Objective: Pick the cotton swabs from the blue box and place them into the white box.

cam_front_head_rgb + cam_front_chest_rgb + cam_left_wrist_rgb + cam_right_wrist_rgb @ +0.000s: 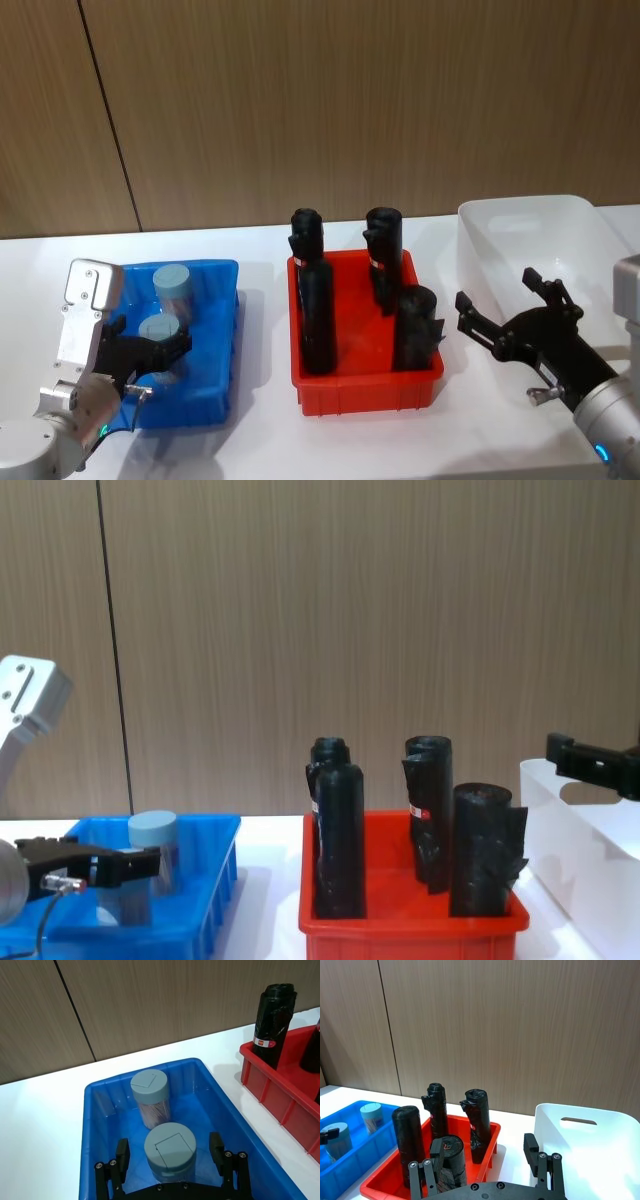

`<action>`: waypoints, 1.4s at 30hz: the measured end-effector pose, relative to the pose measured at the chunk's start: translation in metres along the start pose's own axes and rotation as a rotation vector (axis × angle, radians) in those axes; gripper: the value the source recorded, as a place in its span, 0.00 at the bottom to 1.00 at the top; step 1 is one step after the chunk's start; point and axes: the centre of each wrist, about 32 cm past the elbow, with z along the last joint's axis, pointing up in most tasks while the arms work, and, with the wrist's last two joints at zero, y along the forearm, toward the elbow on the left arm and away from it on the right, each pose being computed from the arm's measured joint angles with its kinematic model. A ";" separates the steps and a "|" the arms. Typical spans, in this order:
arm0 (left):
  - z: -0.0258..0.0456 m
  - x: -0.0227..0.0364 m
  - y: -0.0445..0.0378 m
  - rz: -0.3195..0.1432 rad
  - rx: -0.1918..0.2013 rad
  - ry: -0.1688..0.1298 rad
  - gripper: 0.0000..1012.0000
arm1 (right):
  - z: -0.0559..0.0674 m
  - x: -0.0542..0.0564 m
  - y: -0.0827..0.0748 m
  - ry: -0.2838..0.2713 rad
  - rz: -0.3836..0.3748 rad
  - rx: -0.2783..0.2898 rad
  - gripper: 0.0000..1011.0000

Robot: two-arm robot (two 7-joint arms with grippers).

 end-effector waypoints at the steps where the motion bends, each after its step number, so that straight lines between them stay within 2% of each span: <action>1: -0.0004 0.0004 -0.0008 0.001 0.002 0.001 0.99 | 0.000 0.000 0.000 0.000 0.000 0.000 0.99; 13: -0.0082 0.0072 -0.0165 -0.015 0.022 0.021 0.99 | 0.000 0.000 0.000 0.000 0.000 0.000 0.99; 23: -0.0125 0.0099 -0.0260 -0.033 0.031 0.035 0.99 | 0.000 0.000 0.000 0.000 0.000 0.000 0.99; 28: -0.0144 0.0109 -0.0301 -0.042 0.033 0.041 0.89 | 0.000 0.000 0.000 0.000 0.000 0.000 0.99; 36: -0.0153 0.0110 -0.0333 -0.054 0.028 0.045 0.66 | 0.000 0.000 0.000 0.000 0.000 0.000 0.99; 42: -0.0126 0.0104 -0.0325 -0.057 0.010 0.039 0.66 | 0.000 0.000 0.000 0.000 0.000 0.000 0.99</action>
